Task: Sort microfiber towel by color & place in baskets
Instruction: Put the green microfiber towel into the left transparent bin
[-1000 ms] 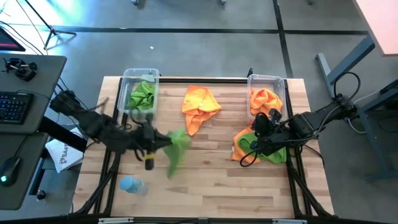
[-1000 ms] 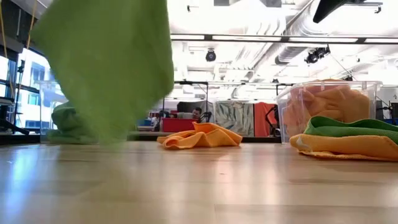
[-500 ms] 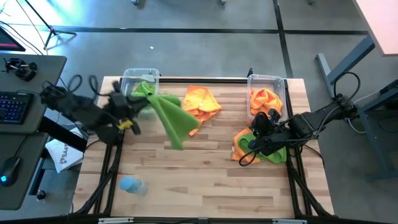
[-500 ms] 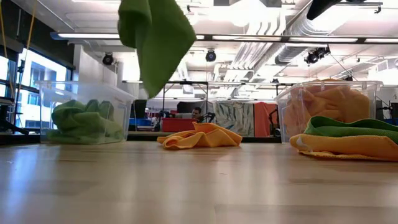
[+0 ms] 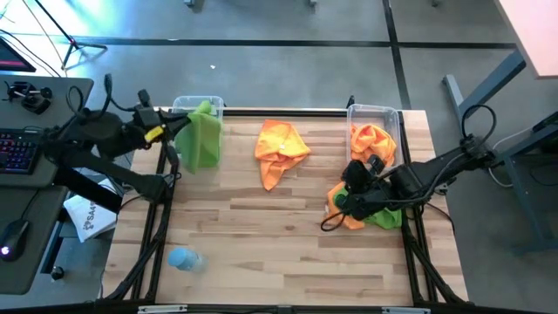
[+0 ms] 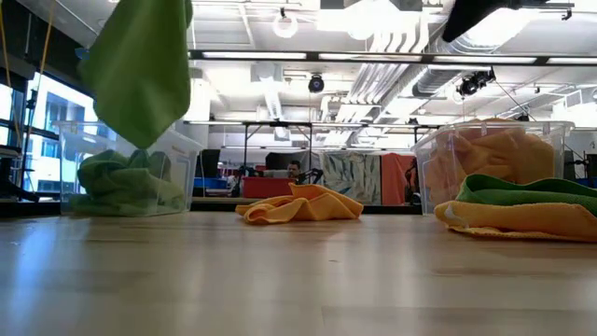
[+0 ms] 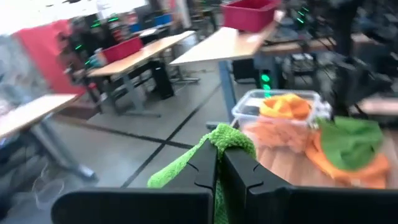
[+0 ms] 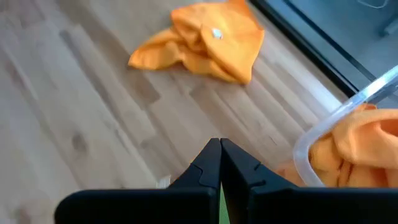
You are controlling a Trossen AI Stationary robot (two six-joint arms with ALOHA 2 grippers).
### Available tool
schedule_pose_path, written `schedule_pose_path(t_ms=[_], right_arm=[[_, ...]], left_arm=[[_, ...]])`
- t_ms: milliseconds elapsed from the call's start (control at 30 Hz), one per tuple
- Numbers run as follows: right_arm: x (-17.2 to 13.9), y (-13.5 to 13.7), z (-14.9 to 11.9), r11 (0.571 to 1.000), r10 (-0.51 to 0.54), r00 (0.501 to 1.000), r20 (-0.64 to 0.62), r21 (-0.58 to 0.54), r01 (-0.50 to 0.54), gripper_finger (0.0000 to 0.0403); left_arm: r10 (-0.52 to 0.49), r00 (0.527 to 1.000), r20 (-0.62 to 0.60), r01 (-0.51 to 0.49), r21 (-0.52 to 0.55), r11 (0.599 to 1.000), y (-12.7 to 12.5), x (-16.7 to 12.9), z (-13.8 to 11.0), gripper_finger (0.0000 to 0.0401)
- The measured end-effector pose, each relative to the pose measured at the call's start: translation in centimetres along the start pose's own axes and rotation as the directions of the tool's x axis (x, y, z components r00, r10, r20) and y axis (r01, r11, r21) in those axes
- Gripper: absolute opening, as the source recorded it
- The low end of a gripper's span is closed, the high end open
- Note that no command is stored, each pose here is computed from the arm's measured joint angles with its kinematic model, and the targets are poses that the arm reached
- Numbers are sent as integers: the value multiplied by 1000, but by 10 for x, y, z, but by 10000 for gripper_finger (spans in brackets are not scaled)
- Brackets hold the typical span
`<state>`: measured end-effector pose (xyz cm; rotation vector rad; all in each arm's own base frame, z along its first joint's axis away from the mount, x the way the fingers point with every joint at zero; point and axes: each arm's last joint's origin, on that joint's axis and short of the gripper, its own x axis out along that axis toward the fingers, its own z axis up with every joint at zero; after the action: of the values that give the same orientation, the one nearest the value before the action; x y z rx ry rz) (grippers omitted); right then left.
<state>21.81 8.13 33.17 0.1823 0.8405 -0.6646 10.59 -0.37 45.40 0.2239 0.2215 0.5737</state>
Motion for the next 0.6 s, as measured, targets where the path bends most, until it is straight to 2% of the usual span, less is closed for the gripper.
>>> schedule_pose_path(t_ms=[100,200,367,600], right_arm=[[6,2,7,998,-14,999,43,68,11,0],[10,1,16,992,-22,996,92,127,10,0],[19,-5,29,981,-49,990,135,193,22,0],[29,-11,44,957,-65,983,171,289,13,0]], left_arm=[[-71,997,-4,71,95,993,2,9,0,0],[-79,997,-25,82,162,983,8,20,-1,0],[80,996,-48,-67,233,970,34,22,-6,0],[176,977,120,-201,246,948,64,-14,-1,0]])
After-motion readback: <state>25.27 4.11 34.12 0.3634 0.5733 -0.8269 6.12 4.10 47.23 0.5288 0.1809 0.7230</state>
